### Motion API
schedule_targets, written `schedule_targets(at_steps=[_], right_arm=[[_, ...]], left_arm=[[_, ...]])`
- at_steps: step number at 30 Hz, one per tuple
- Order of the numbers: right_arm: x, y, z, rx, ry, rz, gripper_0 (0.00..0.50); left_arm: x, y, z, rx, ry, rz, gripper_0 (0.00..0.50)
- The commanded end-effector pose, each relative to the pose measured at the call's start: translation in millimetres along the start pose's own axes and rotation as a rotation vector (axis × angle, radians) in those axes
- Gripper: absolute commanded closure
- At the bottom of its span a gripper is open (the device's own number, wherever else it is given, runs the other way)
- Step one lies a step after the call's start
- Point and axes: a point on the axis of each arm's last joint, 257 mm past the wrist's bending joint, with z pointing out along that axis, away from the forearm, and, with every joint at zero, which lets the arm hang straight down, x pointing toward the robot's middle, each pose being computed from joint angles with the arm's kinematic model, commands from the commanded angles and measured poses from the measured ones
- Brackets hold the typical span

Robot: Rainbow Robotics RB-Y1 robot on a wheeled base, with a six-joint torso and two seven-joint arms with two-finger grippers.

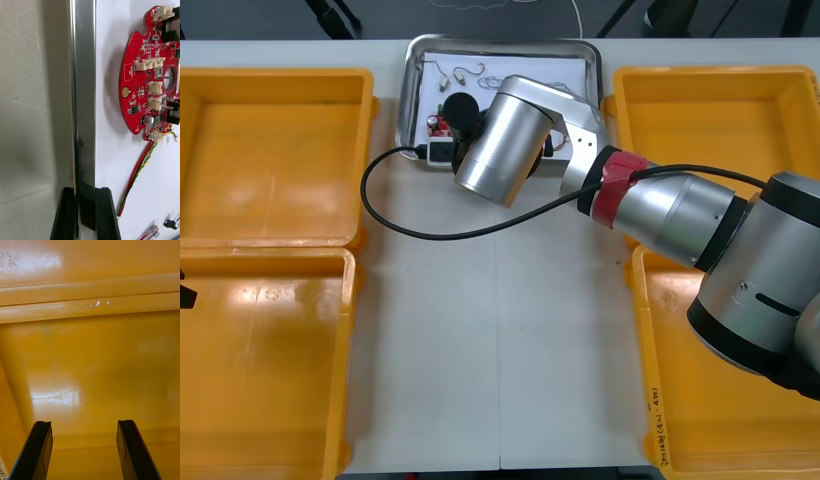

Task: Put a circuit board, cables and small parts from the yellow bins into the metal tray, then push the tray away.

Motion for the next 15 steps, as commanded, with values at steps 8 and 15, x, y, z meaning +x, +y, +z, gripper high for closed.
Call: schedule_targets(at_steps=[8,15], right_arm=[[-32.5,-31.4,-19.7,0.049,-0.063,-0.037,0.500],[-28.1,-34.8,-19.2,0.054,-0.056,-0.063,0.108]], left_arm=[[2.4,3.8,-5.5,-0.015,-0.018,-0.022,0.000],[2.4,3.8,-5.5,-0.015,-0.018,-0.022,0.000]])
